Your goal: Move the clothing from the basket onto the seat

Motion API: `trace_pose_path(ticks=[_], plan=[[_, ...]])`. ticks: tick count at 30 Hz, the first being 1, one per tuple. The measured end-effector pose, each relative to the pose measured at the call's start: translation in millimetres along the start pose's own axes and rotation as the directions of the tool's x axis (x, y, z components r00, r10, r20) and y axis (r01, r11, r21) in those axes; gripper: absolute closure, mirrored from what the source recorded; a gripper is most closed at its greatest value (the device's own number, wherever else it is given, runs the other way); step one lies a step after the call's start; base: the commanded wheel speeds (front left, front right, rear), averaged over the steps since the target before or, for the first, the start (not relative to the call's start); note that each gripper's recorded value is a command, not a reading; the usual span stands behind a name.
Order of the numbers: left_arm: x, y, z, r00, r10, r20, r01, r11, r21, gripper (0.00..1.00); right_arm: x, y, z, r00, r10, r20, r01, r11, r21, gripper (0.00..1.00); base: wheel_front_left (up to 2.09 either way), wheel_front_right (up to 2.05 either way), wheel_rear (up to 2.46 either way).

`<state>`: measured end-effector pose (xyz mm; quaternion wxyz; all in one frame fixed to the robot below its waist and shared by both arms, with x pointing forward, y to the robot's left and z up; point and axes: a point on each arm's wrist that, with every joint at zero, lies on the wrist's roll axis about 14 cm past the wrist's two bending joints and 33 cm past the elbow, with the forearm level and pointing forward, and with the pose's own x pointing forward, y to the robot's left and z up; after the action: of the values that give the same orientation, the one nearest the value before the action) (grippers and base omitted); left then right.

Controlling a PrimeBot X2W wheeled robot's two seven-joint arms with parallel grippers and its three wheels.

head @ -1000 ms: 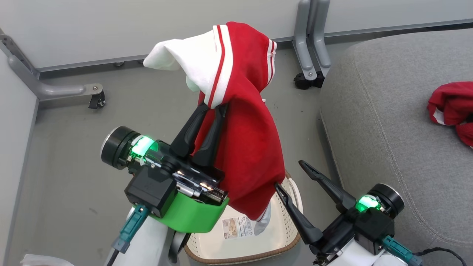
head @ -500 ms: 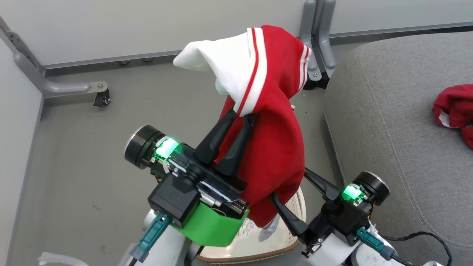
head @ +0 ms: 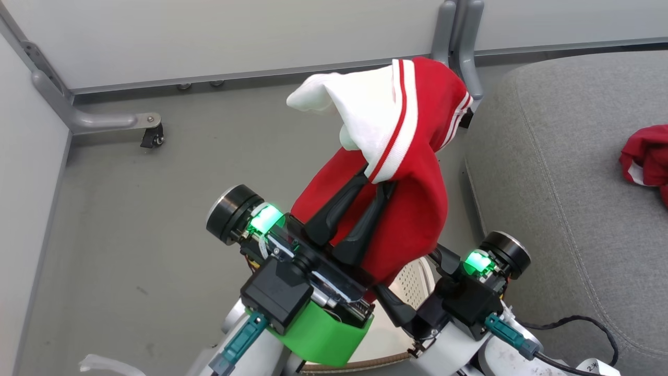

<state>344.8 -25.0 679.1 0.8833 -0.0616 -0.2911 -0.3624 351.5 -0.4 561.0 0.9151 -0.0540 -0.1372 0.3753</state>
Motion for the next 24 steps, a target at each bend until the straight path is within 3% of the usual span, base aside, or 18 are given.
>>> trace_pose_path(ticks=[5, 6, 24], plan=[[0, -4, -1, 1.0, -0.011, -0.004, 0.011, 1.0, -0.006, 1.0, 4, 4, 1, 1.0, 0.013, 0.006, -0.013, 1.0, 0.003, 0.0, 0.0, 0.0, 0.0], [-1, -5, -1, 1.0, -0.012, -0.005, 0.012, 1.0, -0.007, 1.0, 4, 4, 1, 1.0, 0.015, 0.005, -0.015, 1.0, 0.005, 1.0, 0.0, 0.0, 0.0], [-7, 6, -9, 0.999, 0.026, -0.035, -0.026, 1.0, 0.003, 1.0, 2, -29, 18, 0.991, -0.119, 0.064, 0.117, 0.993, 0.036, 1.0, 0.0, 0.0, 0.0]])
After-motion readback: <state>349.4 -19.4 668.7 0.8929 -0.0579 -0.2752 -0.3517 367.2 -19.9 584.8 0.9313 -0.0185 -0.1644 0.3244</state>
